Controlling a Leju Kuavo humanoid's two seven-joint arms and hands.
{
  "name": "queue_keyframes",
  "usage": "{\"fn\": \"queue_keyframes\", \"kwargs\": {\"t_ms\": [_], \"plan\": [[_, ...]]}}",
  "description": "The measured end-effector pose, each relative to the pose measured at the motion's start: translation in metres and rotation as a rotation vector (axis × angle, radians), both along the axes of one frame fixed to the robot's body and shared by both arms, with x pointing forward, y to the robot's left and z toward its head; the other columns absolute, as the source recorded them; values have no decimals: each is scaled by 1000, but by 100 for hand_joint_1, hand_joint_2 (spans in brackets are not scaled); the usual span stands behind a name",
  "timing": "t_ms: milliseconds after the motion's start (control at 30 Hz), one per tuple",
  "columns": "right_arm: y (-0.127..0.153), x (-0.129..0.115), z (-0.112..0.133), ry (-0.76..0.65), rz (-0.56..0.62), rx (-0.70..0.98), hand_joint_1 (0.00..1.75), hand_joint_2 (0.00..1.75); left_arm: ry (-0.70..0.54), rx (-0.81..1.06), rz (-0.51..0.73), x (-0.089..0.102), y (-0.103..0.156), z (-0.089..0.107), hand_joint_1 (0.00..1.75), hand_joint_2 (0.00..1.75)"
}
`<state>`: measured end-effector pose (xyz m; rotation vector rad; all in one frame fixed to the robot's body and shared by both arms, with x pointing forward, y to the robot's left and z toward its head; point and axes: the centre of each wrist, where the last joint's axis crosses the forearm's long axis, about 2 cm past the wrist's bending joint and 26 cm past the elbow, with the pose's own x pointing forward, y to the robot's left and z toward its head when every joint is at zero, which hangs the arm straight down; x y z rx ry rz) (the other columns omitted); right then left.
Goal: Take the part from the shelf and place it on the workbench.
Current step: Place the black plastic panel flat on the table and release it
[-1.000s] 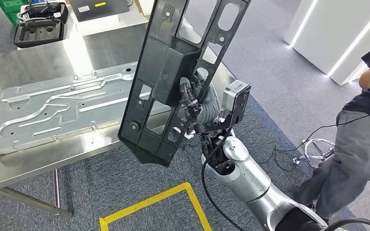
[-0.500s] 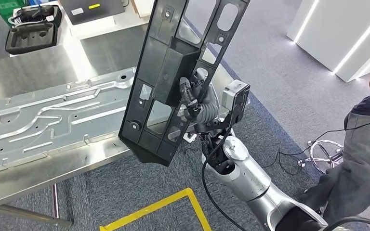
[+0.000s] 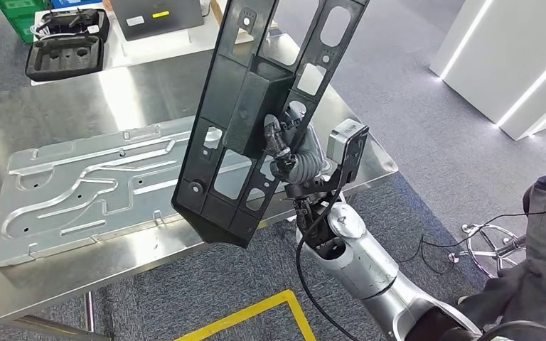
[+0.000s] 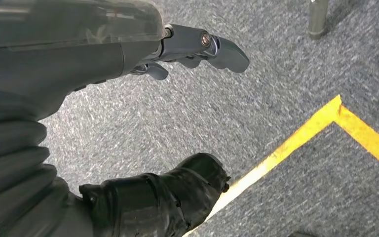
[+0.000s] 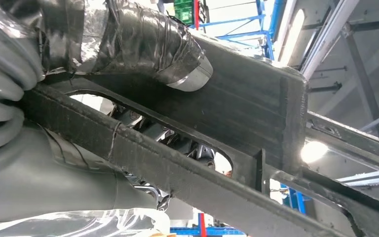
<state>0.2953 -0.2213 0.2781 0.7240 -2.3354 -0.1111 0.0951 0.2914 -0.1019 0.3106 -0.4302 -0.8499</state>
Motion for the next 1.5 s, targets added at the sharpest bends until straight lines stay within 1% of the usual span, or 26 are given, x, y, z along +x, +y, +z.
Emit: {"fn": "queue_keyframes", "kwargs": {"t_ms": [400,800,967,1133,1500], "plan": [[0,1,2,-9,1,1,175,175,-3,-4,-1,2,-2,0,0,175],[0,0,1,-3,1,0,175,175,8,-2,-1,-4,-1,-1,0,175],[0,1,2,-6,1,2,175,175,0,0,0,0,0,0,0,175],[0,0,1,-3,0,1,175,175,4,-3,-1,-2,-2,0,0,175],[1,1,2,-7,1,2,175,175,-3,-4,-1,1,-2,0,0,175]]}}
